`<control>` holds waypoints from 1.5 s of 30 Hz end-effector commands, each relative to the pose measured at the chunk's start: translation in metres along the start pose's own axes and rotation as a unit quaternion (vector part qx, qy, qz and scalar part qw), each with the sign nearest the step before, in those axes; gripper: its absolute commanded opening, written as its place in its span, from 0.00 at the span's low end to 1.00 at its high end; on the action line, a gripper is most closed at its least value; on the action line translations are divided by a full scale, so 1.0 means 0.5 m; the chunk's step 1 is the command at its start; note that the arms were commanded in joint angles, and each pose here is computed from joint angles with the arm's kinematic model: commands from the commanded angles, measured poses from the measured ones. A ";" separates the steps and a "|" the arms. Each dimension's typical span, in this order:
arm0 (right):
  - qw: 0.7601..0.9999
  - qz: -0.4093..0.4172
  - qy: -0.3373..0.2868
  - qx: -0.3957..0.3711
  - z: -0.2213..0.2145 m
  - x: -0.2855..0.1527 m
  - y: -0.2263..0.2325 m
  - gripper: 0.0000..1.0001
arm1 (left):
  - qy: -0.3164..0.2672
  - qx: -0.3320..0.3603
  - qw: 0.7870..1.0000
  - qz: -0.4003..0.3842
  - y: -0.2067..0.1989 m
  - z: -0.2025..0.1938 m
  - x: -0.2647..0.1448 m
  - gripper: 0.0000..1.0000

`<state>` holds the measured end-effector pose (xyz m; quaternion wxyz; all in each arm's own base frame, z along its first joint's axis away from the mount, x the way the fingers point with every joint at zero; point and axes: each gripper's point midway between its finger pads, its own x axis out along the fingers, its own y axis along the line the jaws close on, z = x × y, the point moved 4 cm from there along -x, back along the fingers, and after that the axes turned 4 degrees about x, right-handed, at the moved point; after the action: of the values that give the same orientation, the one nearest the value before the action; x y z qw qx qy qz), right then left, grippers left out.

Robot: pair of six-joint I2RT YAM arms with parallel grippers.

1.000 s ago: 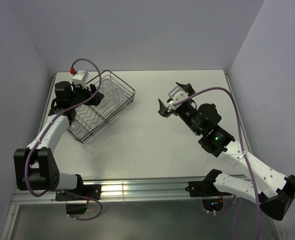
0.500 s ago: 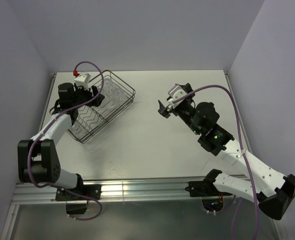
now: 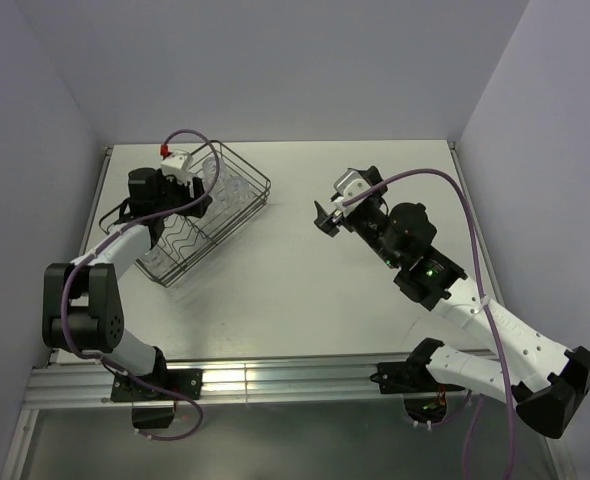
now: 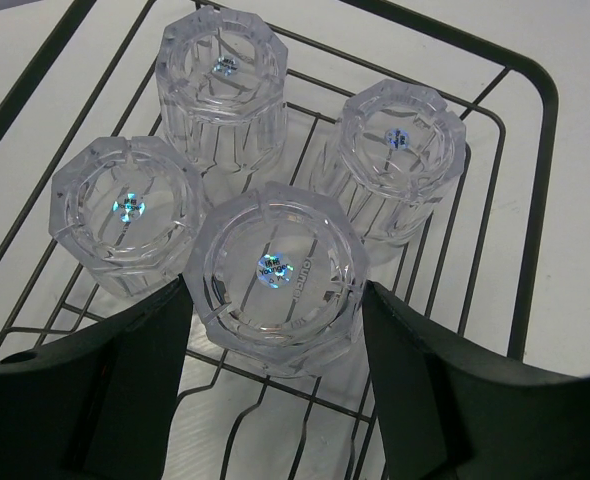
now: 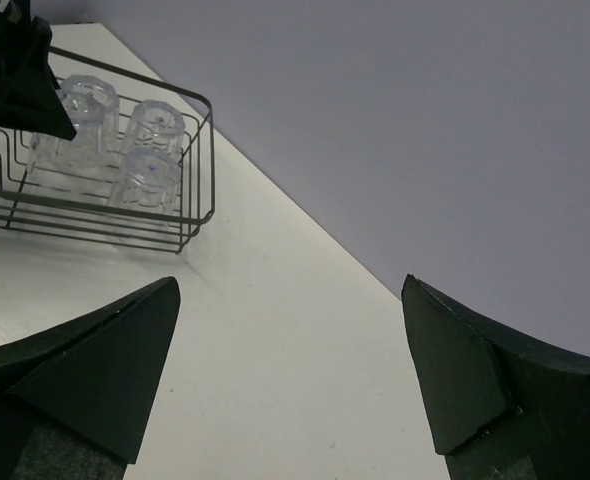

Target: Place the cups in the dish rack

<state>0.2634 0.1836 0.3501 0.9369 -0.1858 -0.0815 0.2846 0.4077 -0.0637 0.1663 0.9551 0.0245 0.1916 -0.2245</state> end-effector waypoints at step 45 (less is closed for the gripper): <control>1.000 -0.008 -0.015 0.005 0.026 0.006 -0.018 1.00 | 0.019 0.078 0.997 0.006 -0.024 -0.031 0.045 0.25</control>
<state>0.2667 0.1835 0.3454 0.9366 -0.1897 -0.0729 0.2853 0.4118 -0.0804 0.1389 0.9449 0.0982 0.2080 -0.2327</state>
